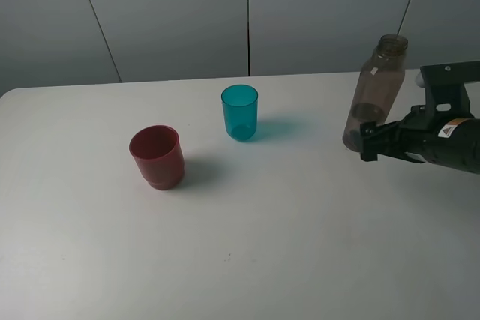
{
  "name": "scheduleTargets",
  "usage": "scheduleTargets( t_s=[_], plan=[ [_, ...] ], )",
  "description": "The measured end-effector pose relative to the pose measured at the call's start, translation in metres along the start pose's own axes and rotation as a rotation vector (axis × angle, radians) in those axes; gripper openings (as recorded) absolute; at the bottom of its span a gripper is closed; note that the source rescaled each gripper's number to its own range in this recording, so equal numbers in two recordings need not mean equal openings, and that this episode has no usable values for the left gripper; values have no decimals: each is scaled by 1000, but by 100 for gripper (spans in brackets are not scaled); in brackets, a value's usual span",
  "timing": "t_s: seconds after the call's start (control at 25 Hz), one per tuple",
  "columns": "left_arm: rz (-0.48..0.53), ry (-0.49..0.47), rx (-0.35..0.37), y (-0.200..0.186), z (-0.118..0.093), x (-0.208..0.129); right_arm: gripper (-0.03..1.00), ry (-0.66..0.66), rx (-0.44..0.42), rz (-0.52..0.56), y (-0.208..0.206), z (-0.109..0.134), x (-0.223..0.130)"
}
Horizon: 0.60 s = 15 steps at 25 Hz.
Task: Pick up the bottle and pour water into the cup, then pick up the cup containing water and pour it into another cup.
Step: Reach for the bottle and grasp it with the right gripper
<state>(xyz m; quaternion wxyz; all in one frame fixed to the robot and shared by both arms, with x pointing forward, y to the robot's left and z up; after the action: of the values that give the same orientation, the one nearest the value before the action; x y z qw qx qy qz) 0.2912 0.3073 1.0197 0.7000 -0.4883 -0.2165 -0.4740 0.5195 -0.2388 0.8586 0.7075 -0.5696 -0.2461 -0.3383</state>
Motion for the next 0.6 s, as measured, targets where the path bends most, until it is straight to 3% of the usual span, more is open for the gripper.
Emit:
scheduleTargets(
  t_s=[0.6],
  plan=[
    [0,0,0,0,0,0,100,-4,10,-154,32,-10,-14]
  ],
)
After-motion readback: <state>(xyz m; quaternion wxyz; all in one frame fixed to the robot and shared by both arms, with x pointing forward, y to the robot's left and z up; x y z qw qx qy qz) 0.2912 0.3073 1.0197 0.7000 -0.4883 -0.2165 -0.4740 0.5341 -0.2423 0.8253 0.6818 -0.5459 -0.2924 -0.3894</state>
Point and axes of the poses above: a point on each arm's last joint axis where the gripper is mounted, y pointing out along that axis toward the gripper, z along the wrist's bending axis when the last joint is at zero, x = y × z, the point moved 7 cm from there along y, pointing out along that axis toward the gripper, and after that the axes turned 15 degrees about y, right-handed, at the moved point
